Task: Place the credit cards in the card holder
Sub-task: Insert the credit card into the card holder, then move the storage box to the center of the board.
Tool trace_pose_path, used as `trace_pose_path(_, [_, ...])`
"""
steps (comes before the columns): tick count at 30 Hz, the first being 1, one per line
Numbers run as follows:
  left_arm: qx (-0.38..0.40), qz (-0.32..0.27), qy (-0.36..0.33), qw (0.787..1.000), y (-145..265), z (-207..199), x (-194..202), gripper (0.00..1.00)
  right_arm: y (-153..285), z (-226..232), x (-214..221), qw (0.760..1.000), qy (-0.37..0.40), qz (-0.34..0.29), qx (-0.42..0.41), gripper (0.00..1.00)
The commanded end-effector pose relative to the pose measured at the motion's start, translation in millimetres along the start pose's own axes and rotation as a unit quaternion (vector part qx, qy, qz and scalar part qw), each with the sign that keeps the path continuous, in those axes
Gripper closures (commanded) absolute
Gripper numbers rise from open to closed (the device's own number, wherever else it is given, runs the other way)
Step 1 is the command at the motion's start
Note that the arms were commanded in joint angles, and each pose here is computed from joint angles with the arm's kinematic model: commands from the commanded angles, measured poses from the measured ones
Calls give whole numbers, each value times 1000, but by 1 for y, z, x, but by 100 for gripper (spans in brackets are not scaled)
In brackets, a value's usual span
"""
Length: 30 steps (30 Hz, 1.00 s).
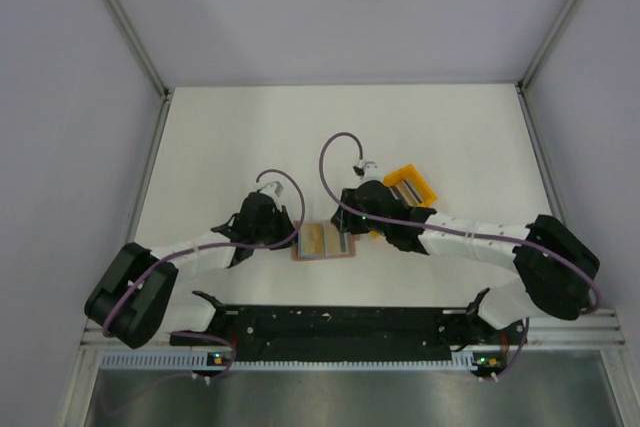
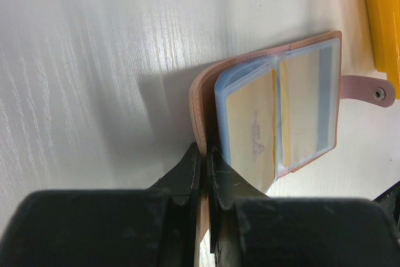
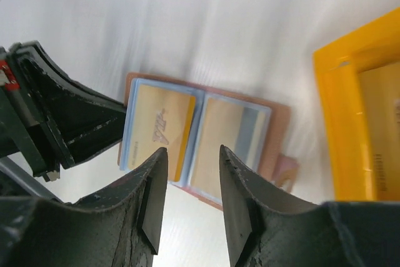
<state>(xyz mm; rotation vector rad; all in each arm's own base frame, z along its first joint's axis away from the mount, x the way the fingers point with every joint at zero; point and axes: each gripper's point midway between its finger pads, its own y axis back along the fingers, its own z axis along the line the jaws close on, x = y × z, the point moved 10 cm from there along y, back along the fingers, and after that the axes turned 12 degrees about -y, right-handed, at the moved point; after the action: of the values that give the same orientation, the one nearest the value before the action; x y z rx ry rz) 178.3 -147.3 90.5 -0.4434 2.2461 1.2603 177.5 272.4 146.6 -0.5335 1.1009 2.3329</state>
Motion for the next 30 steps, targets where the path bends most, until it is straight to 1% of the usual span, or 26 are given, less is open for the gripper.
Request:
trace_pose_path(1, [0, -6, -12, 1000, 3, -4, -6, 100, 30, -7, -47, 996, 34, -83, 29, 61])
trace_pose_path(4, [0, -6, -14, 1000, 4, -4, -7, 100, 42, -23, -65, 992, 39, -101, 59, 57])
trace_pose_path(8, [2, -6, -16, 1000, 4, -4, -7, 100, 48, -48, -85, 989, 41, -106, 98, 54])
trace_pose_path(14, [1, -6, -18, 1000, 4, -5, -9, 100, 41, -79, -101, 990, 34, -62, 120, 54])
trace_pose_path(16, [0, -6, -19, 1000, 4, -5, -9, 100, 38, -85, -103, 989, 39, -56, 130, 54])
trace_pose_path(25, [-4, -6, -19, 1000, 5, -4, -10, 100, 16, -90, -108, 989, 70, 2, 133, 53])
trace_pose_path(30, [-6, -6, -20, 1000, 4, -4, -11, 100, 7, -95, -108, 985, 73, 25, 156, 53])
